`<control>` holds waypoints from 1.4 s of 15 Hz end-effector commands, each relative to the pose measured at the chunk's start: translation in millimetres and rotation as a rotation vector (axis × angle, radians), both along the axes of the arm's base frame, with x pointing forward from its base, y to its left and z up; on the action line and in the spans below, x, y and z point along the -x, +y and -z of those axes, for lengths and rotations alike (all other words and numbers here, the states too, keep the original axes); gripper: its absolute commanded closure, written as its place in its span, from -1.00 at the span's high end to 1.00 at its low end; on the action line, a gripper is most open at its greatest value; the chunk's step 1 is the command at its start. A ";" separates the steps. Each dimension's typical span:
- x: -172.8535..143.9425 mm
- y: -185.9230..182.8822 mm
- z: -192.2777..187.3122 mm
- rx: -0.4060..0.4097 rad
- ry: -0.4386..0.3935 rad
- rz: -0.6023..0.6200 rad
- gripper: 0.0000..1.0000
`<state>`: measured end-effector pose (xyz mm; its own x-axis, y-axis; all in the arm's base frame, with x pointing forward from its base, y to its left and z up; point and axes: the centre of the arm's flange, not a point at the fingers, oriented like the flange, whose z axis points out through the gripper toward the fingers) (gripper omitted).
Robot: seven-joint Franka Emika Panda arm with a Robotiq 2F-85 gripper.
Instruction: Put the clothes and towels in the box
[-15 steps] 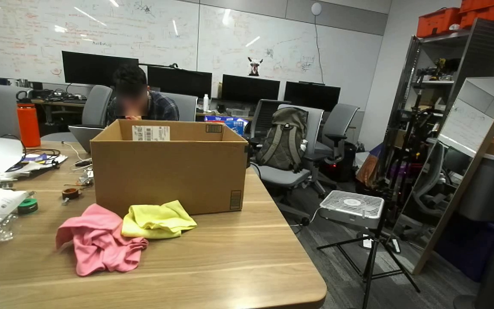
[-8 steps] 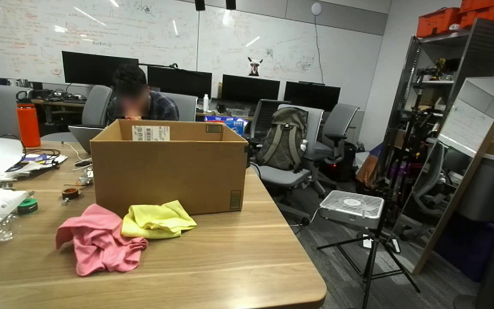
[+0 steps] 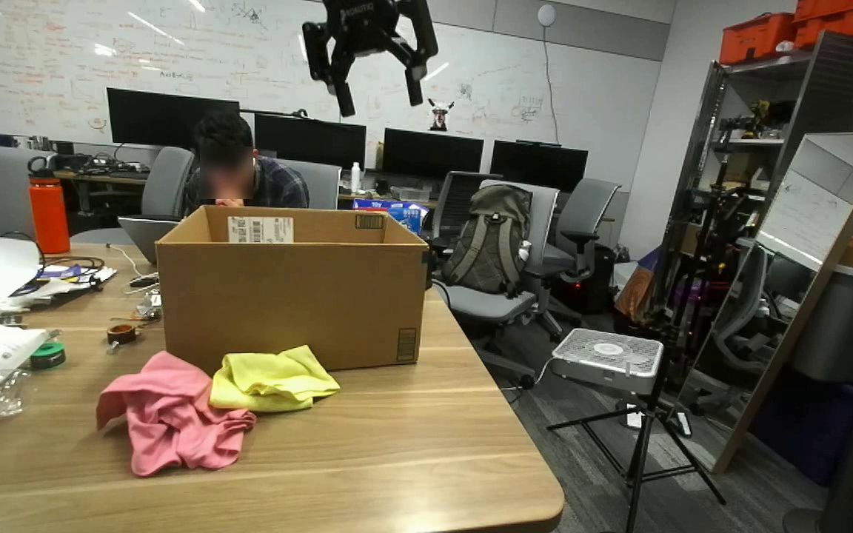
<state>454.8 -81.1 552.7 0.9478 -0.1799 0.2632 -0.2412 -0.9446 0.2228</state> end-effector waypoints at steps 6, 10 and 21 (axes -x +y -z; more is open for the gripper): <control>23.4 10.6 83.1 0.232 0.085 -0.241 1.00; 34.5 18.3 112.8 0.266 0.173 -0.309 1.00; 51.6 47.4 172.1 0.062 0.426 -0.491 1.00</control>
<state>404.7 -42.5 386.4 0.9612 0.2437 -0.1295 0.2737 -0.9022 0.3335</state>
